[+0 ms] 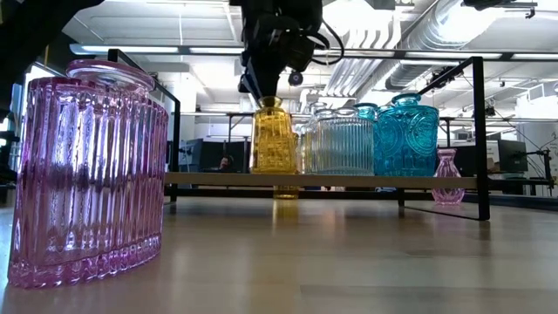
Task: Sort vases onto shelf
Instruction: Put the bottom yellow vase aligned with the other yellow vase on the shelf
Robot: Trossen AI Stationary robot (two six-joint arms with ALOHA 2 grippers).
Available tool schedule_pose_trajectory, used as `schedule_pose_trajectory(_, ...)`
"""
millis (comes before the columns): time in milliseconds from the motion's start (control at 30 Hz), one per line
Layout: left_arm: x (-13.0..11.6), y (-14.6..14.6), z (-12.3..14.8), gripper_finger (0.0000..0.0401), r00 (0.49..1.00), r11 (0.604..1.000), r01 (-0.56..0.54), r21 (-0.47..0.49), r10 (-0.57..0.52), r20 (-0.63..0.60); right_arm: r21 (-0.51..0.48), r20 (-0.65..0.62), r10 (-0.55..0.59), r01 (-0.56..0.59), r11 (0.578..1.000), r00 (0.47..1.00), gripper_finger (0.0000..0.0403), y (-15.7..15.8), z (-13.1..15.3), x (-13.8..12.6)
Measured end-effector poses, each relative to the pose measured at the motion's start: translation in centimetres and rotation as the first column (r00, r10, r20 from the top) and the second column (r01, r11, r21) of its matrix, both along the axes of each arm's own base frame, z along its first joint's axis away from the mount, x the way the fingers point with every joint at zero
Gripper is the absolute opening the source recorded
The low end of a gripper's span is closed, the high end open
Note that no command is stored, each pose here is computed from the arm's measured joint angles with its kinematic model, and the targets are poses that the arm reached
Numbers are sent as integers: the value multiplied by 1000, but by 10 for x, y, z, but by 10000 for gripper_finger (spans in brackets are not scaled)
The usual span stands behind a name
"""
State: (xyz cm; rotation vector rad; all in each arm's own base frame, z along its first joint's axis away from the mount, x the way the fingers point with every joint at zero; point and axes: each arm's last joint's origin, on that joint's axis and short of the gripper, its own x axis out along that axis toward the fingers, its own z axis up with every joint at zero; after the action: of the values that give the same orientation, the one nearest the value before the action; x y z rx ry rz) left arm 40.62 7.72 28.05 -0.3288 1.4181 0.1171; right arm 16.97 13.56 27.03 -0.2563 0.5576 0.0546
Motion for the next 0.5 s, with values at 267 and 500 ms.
schedule_pose_trajectory(267, 0, 0, 15, 84, 999, 1000, 8, 10, -8, 40, 0, 0, 0, 0, 1000, 1000, 0, 0, 0, 0)
schedule_pose_trajectory(500, 0, -7, 33, 82, 995, 996, 65, 57, -69, 74, -1, -1, 0, 0, 1000, 1000, 0, 0, 0, 0)
